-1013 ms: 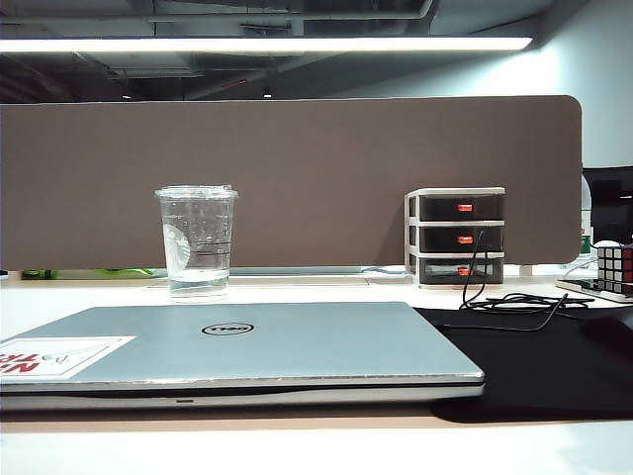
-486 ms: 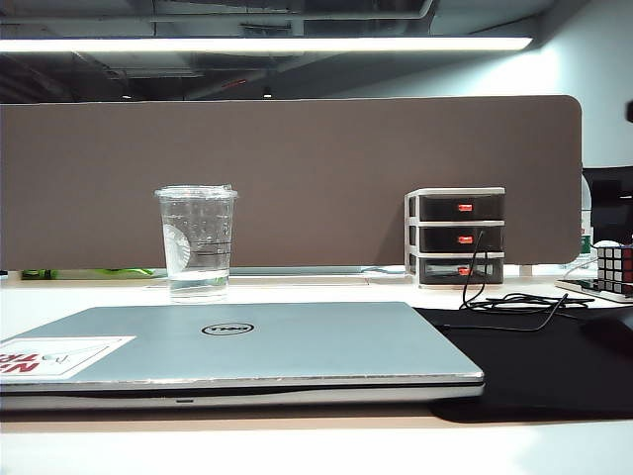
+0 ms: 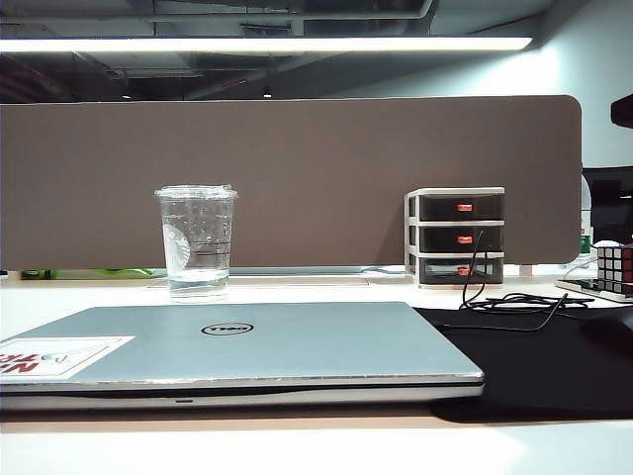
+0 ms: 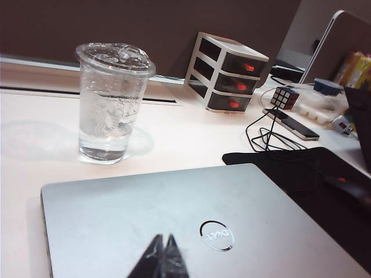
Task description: Pick up the coffee cup and place it on the left side of the laptop.
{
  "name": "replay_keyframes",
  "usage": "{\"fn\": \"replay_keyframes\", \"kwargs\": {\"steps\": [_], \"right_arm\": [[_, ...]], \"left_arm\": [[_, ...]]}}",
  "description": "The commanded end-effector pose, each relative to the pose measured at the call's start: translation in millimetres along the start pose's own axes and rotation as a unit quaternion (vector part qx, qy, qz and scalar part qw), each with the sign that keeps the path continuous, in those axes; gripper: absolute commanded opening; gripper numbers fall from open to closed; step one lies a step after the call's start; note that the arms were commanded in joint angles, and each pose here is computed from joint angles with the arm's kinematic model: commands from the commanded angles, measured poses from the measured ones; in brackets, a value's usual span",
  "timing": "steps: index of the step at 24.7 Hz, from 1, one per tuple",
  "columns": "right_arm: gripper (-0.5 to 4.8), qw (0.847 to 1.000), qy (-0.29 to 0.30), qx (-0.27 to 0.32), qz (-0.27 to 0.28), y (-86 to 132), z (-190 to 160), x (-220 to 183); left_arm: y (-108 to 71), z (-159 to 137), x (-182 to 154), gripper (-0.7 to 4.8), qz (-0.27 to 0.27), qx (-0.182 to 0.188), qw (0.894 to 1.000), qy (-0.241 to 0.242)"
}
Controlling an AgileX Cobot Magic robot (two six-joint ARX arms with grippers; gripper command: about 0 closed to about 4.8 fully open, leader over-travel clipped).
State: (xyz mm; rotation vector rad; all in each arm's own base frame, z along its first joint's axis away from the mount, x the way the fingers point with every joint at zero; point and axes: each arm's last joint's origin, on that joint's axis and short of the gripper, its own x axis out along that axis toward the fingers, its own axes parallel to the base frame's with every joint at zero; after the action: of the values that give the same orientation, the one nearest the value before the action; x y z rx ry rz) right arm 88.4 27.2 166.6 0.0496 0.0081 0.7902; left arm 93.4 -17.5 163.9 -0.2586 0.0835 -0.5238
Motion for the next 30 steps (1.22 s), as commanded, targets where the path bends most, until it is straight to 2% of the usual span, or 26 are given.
{"fn": "replay_keyframes", "kwargs": {"steps": [1, 2, 3, 4, 11, 12, 13, 14, 18, 21, 25, 27, 30], "right_arm": [[-0.01, 1.000, -0.002, 0.000, 0.002, 0, -1, 0], [-0.01, 1.000, 0.000, 0.001, 0.003, 0, -1, 0], [-0.01, 1.000, 0.008, 0.008, 0.002, 0, -3, 0], [-0.01, 1.000, 0.017, 0.015, 0.002, 0, -5, 0], [-0.01, 0.999, 0.036, 0.031, 0.001, 0, -10, 0], [-0.01, 0.999, 0.035, 0.030, 0.001, 0, -9, 0], [-0.01, 0.999, 0.035, 0.031, 0.001, 0, -9, 0], [-0.01, 0.999, 0.035, 0.030, 0.001, 0, -9, 0], [-0.01, 0.999, 0.035, 0.030, 0.003, 0, -9, 0], [-0.01, 0.999, 0.035, 0.030, 0.003, 0, -9, 0], [-0.01, 0.999, 0.035, 0.031, 0.011, 0, -9, 0], [-0.01, 0.999, 0.035, 0.031, 0.020, 1, -9, 0], [-0.01, 0.999, 0.035, 0.031, 0.023, 1, -9, 0]], "left_arm": [[-1.0, 3, 0, -0.03, -0.006, -0.013, 1.000, -0.014], [-1.7, 7, 0, 0.43, -0.006, -0.005, 1.000, -0.031], [-2.4, 11, -1, 1.50, 0.002, 0.005, 0.999, -0.053], [-3.2, 16, -1, 2.12, 0.008, 0.014, 0.997, -0.077], [-11.6, 40, -5, 2.23, 0.003, 0.022, 0.994, -0.103], [-11.8, 42, -5, 2.45, 0.001, 0.024, 0.994, -0.107], [-11.8, 43, -4, 2.98, 0.001, 0.023, 0.994, -0.105], [-11.5, 44, -3, 3.24, 0.003, 0.021, 0.995, -0.101], [-11.7, 54, 2, 3.78, 0.005, 0.012, 0.996, -0.091], [-8.7, 59, 8, 3.78, 0.018, 0.037, 0.994, -0.103], [1.0, 55, 26, 3.78, 0.012, 0.069, 0.995, -0.065], [6.2, 52, 35, 4.08, 0.008, 0.090, 0.995, -0.053], [16.7, 47, 48, 4.44, 0.046, 0.116, 0.991, -0.040]]}}
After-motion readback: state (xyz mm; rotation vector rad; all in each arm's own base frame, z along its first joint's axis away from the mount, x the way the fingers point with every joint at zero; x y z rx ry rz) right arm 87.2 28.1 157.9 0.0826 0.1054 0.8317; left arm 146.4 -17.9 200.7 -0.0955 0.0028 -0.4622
